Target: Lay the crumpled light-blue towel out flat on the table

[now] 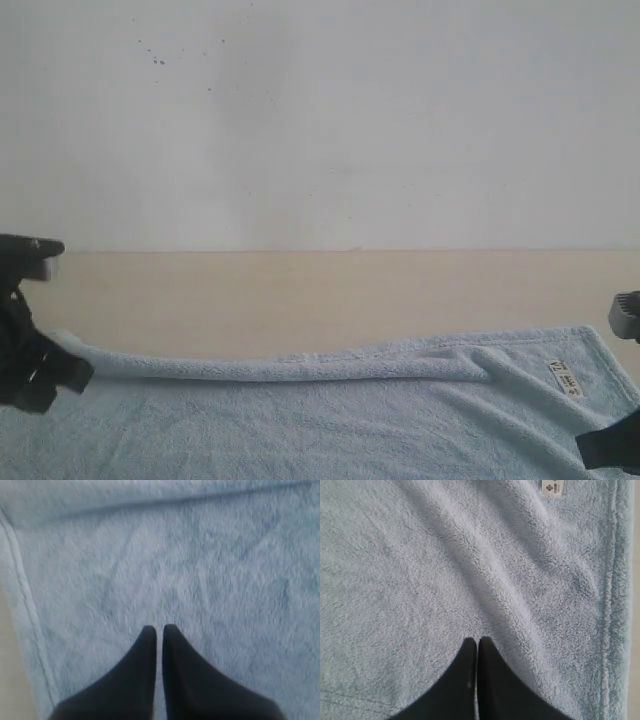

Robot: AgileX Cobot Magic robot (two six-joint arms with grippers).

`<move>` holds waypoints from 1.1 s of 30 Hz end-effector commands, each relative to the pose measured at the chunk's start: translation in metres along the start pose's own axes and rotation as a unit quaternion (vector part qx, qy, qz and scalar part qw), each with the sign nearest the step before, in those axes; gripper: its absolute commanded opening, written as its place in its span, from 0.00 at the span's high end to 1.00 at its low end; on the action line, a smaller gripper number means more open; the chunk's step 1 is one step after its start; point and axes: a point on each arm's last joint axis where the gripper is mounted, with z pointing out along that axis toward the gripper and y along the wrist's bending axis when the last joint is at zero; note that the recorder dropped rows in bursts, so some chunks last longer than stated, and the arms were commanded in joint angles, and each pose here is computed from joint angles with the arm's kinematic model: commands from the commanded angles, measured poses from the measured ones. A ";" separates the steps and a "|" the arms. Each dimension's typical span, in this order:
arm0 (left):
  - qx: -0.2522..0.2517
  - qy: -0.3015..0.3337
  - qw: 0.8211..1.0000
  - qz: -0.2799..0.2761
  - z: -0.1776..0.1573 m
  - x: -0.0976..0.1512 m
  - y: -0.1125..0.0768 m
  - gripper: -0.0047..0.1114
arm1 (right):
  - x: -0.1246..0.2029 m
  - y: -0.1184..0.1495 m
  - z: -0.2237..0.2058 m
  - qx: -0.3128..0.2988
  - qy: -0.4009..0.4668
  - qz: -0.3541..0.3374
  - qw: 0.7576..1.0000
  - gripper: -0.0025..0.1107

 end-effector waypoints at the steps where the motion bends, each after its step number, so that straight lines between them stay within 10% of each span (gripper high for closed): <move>1: 0.009 0.042 0.999 0.005 0.016 0.031 -0.004 0.92 | -0.003 -0.001 -0.001 0.000 -0.013 -0.001 1.000 0.98; 33: -0.016 0.133 0.991 0.020 0.046 0.097 -0.001 0.92 | -0.002 0.004 -0.002 -0.029 -0.006 0.025 0.999 0.98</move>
